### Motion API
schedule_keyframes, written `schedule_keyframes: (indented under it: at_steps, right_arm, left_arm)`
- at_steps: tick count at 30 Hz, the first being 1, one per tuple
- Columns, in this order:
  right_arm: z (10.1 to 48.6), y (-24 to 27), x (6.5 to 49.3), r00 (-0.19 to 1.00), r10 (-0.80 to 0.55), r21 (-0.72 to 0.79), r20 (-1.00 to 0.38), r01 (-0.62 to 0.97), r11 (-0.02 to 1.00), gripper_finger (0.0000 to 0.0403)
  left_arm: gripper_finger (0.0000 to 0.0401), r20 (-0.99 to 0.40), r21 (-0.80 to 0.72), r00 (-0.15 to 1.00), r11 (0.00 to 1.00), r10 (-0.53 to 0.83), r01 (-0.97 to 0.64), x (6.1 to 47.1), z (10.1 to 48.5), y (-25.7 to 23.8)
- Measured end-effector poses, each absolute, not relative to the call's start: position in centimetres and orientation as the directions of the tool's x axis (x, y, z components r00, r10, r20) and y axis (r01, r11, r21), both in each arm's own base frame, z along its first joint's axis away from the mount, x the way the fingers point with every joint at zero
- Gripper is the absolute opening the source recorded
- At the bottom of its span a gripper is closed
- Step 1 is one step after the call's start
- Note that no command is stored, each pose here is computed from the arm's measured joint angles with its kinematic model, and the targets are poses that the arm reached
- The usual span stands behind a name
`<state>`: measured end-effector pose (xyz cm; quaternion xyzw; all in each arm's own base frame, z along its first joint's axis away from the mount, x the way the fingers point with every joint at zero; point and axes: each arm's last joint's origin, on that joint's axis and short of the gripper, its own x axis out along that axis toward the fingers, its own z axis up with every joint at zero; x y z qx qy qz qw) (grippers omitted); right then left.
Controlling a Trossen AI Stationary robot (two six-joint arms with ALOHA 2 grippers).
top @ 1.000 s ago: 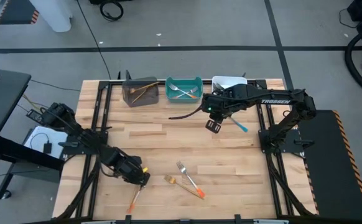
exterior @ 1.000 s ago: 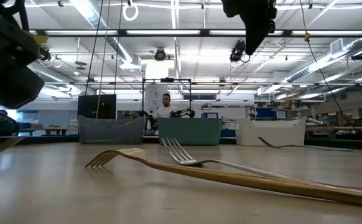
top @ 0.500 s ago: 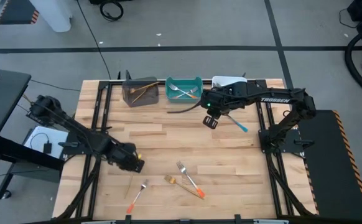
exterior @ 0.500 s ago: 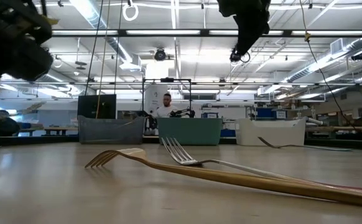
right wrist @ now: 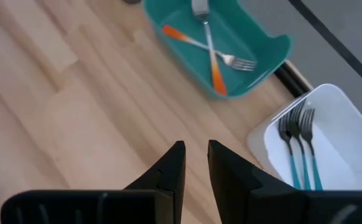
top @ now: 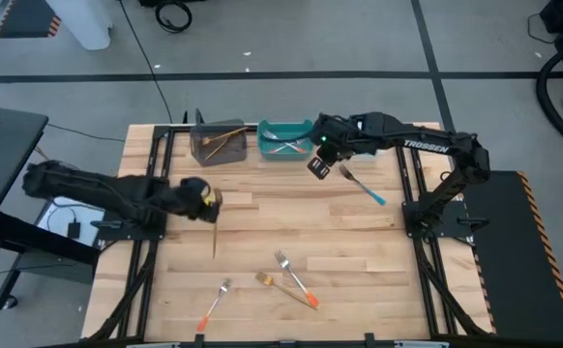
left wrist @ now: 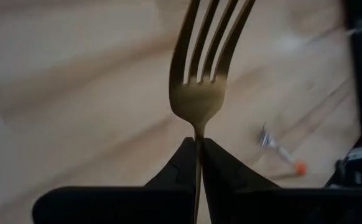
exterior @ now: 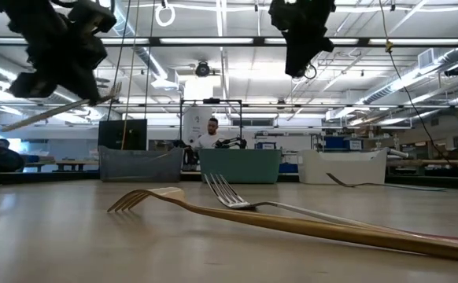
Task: Sort silverware by color (type)
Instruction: Put the gold fork into the black bin
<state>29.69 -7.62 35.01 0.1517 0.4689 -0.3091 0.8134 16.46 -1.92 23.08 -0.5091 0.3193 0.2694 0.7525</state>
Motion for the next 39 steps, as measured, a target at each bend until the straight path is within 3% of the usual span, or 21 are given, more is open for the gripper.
schedule_keyframes:
  at_steps: [8, 16, 27, 32, 39]
  right_arm:
    - [35.1, -10.4, 29.0, 0.35, -0.399, -0.034, -0.848, 0.715, 0.699, 0.0077]
    - [35.3, -12.5, 28.5, 0.353, -0.434, -0.013, -0.829, 0.764, 0.645, 0.0077]
    - [35.4, -14.8, 27.5, 0.296, -0.502, -0.058, -0.813, 0.816, 0.575, 0.0077]
    - [35.7, -16.7, 26.9, 0.29, -0.56, -0.075, -0.776, 0.839, 0.538, 0.0077]
    - [36.0, -18.8, 26.1, 0.295, -0.602, -0.107, -0.742, 0.834, 0.541, 0.0077]
  left_arm:
    - [0.0017, -0.629, -0.525, 0.729, 0.545, 0.27, -0.654, 16.4, 24.7, 2.3]
    - [0.0017, -0.517, -0.244, 0.702, 0.702, 0.49, -0.669, 16.5, 25.6, 7.3]
    - [0.0018, -0.309, -0.023, 0.583, 0.607, 0.752, -0.795, 14.4, 27.5, 13.1]
    - [0.0018, -0.353, 0.177, 0.501, 0.583, 0.79, -0.793, 13.7, 26.7, 14.9]
    - [0.0019, -0.508, 0.222, 0.462, 0.629, 0.727, -0.745, 14.9, 23.5, 16.8]
